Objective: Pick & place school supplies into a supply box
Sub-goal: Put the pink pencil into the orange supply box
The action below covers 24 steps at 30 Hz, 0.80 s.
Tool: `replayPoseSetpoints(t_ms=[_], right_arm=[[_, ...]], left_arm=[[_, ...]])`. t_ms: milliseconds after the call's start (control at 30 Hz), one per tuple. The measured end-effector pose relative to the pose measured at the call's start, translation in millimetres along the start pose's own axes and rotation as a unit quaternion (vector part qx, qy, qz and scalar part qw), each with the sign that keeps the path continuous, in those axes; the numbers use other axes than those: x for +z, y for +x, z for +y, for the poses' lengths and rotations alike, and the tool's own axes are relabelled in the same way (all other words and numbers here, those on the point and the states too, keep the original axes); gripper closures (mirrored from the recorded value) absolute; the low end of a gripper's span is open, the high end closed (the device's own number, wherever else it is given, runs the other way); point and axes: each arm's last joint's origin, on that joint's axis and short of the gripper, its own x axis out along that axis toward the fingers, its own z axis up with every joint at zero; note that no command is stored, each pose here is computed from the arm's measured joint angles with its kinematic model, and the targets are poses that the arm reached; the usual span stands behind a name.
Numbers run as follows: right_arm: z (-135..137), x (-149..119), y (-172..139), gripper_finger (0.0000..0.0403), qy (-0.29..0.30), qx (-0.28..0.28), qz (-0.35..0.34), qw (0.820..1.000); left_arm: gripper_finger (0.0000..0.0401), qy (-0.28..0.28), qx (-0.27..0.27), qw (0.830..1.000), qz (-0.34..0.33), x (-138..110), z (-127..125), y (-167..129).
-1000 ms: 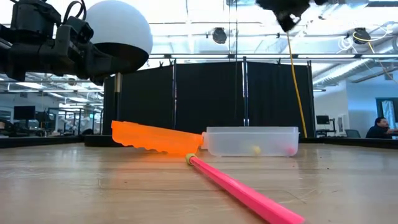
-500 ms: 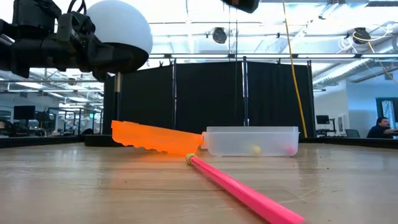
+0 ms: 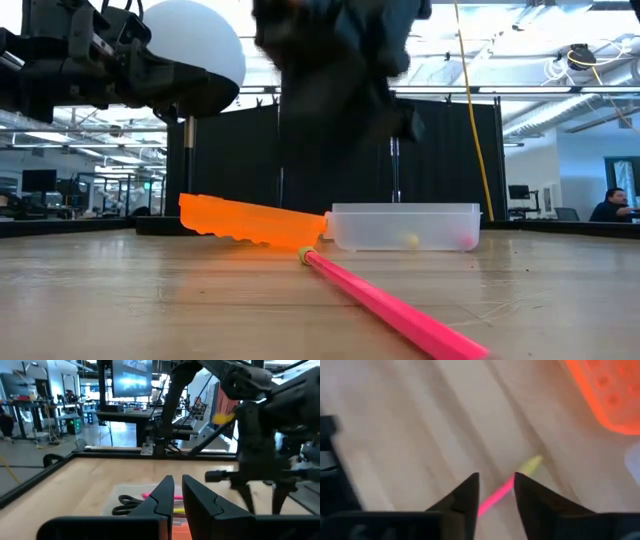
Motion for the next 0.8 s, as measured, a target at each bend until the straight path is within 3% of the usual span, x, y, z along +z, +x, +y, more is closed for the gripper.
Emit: replayPoseSetpoints(t_ms=[133, 267, 800], right_arm=[[-17.4, 4.9, 19.5, 0.0241, 0.041, -0.041, 0.028, 0.998], [-29.7, 12.1, 31.8, 0.0218, 0.059, -0.061, 0.032, 0.996], [-25.3, 2.9, 37.9, 0.0229, 0.088, -0.064, 0.04, 0.993]], left_arm=[[0.0354, 0.013, 0.0, 1.0, 0.0, 0.0, 0.0, 0.0], [0.0354, 0.014, 0.0, 1.0, 0.0, -0.1, 0.0, 0.0], [0.0354, 0.005, 0.001, 1.0, 0.011, -2.1, 0.1, 0.0]])
